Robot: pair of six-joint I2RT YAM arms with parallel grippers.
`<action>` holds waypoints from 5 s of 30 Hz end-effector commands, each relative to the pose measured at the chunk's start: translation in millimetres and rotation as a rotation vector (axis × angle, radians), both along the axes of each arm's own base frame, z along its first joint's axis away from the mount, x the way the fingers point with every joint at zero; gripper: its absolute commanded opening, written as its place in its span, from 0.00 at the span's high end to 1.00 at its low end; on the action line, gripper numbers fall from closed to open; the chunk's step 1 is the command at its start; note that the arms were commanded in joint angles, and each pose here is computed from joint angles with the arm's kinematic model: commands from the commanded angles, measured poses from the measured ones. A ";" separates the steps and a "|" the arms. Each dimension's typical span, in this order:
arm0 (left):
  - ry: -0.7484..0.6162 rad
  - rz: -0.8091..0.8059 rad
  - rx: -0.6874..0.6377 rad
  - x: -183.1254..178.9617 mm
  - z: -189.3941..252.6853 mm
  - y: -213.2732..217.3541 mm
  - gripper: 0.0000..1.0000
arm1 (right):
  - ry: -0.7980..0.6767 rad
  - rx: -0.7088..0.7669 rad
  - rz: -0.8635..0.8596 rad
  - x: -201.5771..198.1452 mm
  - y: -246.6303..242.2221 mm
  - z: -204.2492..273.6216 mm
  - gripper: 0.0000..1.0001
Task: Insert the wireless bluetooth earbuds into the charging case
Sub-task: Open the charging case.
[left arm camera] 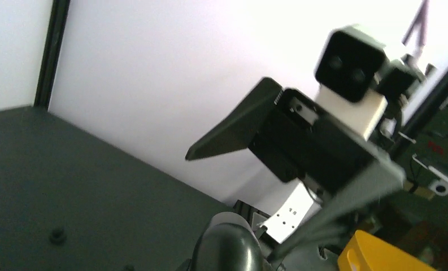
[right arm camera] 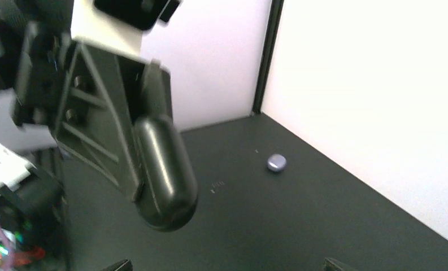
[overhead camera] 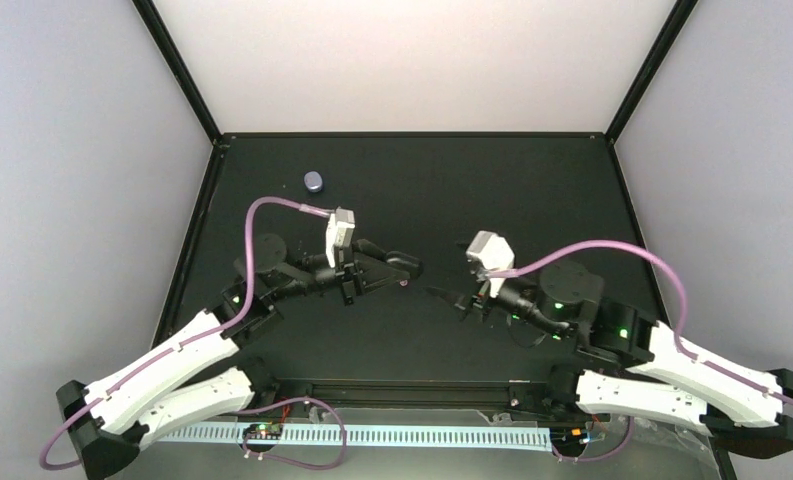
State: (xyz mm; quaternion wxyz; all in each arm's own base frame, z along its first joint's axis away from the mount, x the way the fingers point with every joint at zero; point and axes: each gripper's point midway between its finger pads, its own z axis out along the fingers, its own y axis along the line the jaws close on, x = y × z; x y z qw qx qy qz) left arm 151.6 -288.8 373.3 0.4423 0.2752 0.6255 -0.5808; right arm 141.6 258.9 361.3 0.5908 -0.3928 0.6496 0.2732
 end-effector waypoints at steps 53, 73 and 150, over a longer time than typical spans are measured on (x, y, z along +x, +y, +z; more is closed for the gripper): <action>-0.386 -0.178 -0.068 -60.1 18.2 21.4 0.98 | 0.141 0.259 0.013 0.5 16.1 58.8 0.14; -0.330 -0.154 -0.079 -54.8 12.9 21.9 0.99 | 0.172 0.199 0.018 3.2 28.3 42.7 0.21; -0.287 -0.220 -0.032 -49.3 -4.6 4.5 0.53 | 0.036 0.043 0.233 -27.0 42.5 40.2 0.99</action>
